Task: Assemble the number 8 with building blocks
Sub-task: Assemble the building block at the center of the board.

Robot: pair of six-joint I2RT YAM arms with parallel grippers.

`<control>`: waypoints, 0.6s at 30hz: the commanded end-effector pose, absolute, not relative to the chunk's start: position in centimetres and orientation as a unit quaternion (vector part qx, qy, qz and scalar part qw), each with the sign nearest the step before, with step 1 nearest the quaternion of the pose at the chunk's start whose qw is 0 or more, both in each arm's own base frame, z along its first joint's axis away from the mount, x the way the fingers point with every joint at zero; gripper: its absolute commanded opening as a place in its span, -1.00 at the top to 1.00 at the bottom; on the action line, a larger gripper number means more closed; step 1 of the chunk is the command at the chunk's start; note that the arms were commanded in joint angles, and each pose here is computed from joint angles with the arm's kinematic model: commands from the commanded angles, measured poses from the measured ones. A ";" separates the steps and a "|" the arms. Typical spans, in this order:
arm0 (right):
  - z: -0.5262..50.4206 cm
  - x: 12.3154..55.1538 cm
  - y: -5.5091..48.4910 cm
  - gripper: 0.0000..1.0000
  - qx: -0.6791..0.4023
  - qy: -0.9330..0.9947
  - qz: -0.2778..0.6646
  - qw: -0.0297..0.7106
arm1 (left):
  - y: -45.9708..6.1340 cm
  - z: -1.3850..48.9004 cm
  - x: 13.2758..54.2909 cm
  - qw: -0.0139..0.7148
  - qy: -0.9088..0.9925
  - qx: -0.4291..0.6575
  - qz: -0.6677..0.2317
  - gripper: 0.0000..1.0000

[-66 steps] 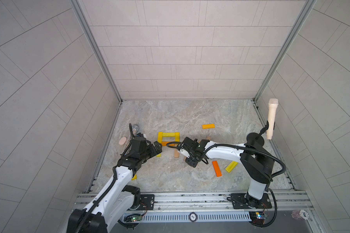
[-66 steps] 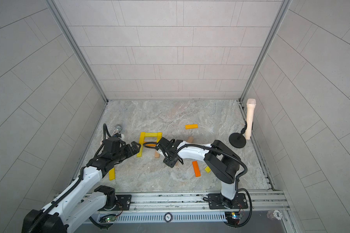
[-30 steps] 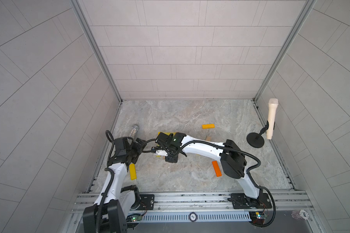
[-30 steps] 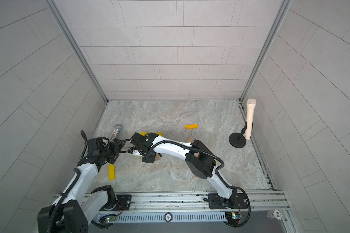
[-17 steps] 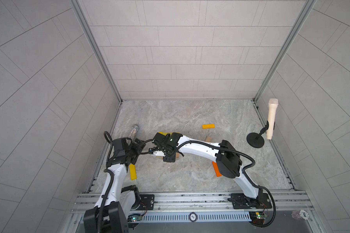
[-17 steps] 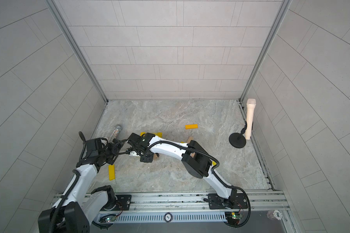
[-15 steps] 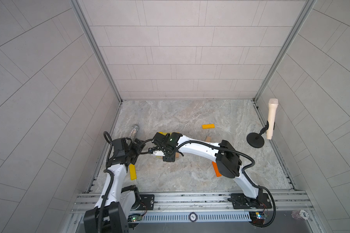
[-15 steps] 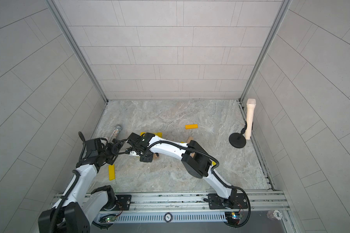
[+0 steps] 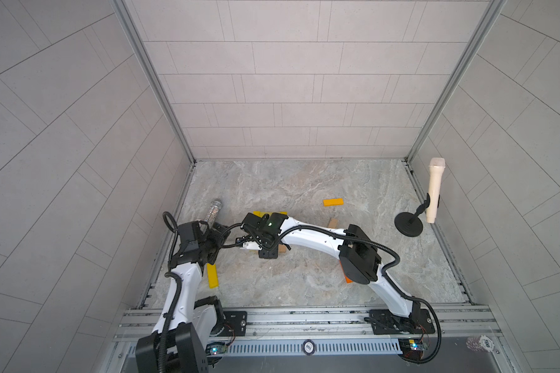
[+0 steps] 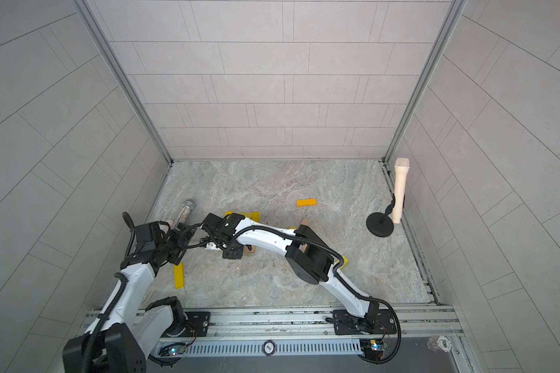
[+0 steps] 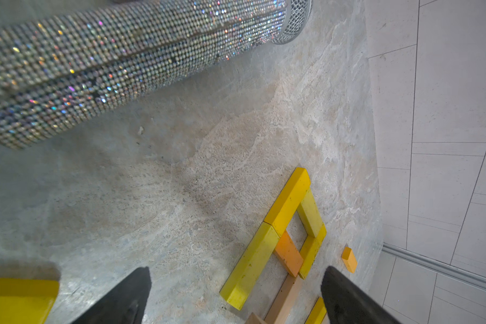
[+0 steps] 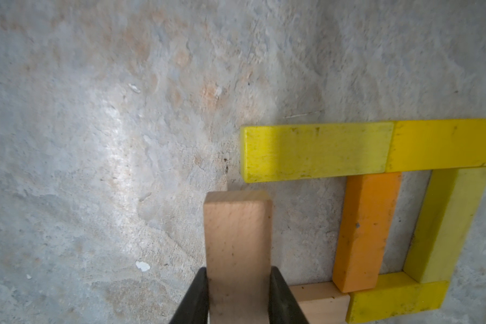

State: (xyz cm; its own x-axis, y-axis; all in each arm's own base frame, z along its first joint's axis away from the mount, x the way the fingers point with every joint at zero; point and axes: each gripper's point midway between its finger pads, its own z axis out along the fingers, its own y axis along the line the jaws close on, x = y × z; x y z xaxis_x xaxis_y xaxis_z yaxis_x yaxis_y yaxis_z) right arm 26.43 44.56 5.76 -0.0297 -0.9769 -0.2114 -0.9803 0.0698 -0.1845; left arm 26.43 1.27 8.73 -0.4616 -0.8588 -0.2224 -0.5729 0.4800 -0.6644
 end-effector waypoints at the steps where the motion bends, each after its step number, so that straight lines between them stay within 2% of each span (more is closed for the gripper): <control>1: 4.9 26.7 44.8 0.46 -0.692 0.709 0.003 0.136 | 1.7 9.2 26.4 0.283 0.816 -0.437 -0.251 -1.00; 18: 4.2 27.3 45.0 0.42 -0.686 0.714 0.008 0.138 | 1.5 9.0 26.2 0.282 0.821 -0.430 -0.248 -1.00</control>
